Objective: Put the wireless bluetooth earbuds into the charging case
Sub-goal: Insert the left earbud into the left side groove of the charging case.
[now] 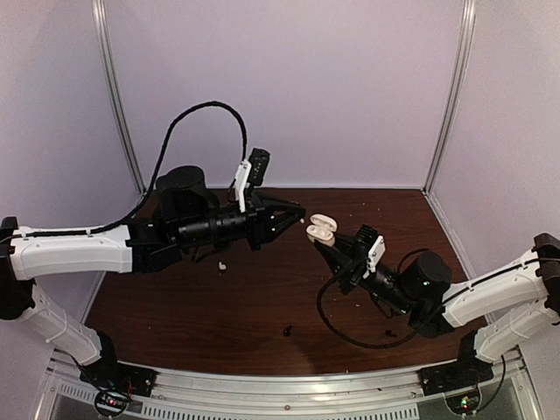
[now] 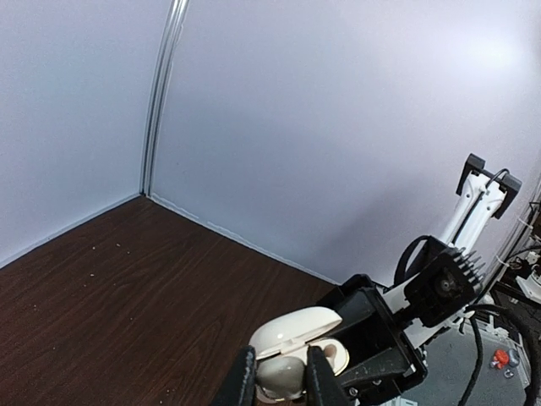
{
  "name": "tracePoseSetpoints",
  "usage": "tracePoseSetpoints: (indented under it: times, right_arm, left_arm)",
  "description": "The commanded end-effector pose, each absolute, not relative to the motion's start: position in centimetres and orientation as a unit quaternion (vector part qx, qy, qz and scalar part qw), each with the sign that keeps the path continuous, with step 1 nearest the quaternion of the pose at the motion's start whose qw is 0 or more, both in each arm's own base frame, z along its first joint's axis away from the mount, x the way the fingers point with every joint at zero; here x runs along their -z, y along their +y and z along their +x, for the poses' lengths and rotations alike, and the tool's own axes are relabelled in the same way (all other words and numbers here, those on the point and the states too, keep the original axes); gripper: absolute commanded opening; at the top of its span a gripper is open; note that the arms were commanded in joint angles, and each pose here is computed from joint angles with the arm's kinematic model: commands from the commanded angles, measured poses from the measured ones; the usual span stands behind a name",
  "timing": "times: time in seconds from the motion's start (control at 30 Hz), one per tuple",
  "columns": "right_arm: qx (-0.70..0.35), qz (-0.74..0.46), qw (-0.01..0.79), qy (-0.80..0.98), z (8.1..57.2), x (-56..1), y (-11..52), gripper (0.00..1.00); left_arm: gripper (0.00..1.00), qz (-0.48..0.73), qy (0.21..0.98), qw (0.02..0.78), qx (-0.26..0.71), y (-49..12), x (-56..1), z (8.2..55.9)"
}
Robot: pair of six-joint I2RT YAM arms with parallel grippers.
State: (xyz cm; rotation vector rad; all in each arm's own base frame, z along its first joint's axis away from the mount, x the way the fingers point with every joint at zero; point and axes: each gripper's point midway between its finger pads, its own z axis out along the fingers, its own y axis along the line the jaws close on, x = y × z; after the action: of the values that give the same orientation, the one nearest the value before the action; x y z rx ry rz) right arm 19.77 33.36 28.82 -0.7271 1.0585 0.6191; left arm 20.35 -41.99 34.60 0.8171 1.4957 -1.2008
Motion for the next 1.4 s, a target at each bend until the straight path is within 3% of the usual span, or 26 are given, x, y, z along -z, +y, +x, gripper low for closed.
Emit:
tracePoseSetpoints:
  times: [0.0, 1.37]
  right_arm:
    - [-0.251, -0.296, 0.786, 0.482, 20.6, -30.1, 32.6, 0.0]
    - [-0.24, -0.309, 0.793, 0.467, 19.6, -30.3, 33.6, 0.0]
  left_arm:
    - [0.09, 0.304, 0.61, 0.522, 0.513, -42.5, -36.3, 20.9]
    - [0.08, 0.303, 0.636, 0.51, 0.493, -44.6, -34.4, 21.5]
